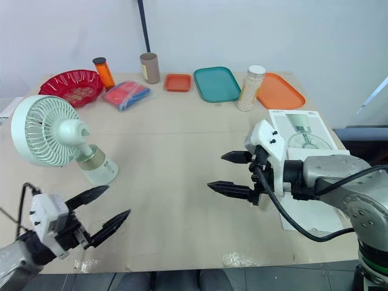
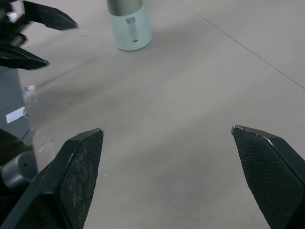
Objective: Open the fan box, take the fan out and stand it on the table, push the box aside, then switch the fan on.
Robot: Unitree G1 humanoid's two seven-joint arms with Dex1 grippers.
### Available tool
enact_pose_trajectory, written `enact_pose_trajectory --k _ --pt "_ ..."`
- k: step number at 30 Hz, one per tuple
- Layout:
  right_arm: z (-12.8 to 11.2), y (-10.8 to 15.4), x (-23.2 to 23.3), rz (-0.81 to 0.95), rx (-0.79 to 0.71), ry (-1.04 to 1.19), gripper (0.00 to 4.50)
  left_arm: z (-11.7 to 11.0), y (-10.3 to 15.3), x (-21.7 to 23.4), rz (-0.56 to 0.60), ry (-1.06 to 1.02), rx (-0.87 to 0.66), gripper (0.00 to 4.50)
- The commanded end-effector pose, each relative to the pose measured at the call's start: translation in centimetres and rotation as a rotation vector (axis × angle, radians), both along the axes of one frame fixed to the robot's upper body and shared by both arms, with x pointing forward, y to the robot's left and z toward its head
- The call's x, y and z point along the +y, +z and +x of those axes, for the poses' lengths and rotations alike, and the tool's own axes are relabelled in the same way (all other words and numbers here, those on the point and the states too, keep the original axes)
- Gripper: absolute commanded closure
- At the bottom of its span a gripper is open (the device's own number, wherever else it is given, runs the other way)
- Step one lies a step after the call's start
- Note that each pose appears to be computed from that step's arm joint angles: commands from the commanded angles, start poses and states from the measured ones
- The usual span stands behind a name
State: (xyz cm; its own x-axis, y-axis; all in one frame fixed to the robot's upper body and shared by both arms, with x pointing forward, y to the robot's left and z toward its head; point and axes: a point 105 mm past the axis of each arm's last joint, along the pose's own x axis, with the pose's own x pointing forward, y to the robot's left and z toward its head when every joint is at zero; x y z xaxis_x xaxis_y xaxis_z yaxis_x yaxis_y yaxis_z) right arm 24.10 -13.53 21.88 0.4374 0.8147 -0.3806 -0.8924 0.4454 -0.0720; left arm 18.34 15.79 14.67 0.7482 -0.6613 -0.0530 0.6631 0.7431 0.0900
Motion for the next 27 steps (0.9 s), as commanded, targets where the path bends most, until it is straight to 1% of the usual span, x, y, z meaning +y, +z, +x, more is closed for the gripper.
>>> enact_pose_trajectory --k 1,5,9,11,14,18,19,22,27 --pt "1.0 0.2 1.3 0.018 -0.091 0.041 0.11 -3.0 0.0 2.3 0.043 0.257 -0.024 0.00" --pt "1.2 0.3 2.2 0.040 -0.144 0.077 0.11 -3.9 -1.7 5.0 0.067 0.409 0.010 0.00" --pt "0.9 2.3 4.1 0.146 -0.242 0.162 0.11 -4.3 -3.2 7.8 0.080 0.532 0.037 0.00" --pt "0.5 3.0 4.8 0.173 -0.290 0.193 0.11 -4.1 -3.0 8.7 0.116 0.514 0.005 0.00" --pt "-0.3 3.4 5.5 0.196 -0.316 0.245 0.11 -3.7 -2.5 9.7 0.143 0.495 -0.027 0.00" --pt "-0.6 3.2 6.2 0.178 -0.363 0.300 0.11 -1.9 -1.3 12.1 0.174 0.483 -0.085 0.00" --pt "-0.6 3.1 6.3 0.170 -0.367 0.306 0.11 -1.7 -1.2 12.3 0.174 0.485 -0.089 0.00" --pt "-0.8 2.5 6.4 0.144 -0.346 0.331 0.11 -0.6 0.4 13.1 0.146 0.497 -0.126 0.00" --pt "-1.0 1.8 6.6 0.140 -0.317 0.346 0.11 0.2 2.2 11.7 0.105 0.456 -0.156 0.00"
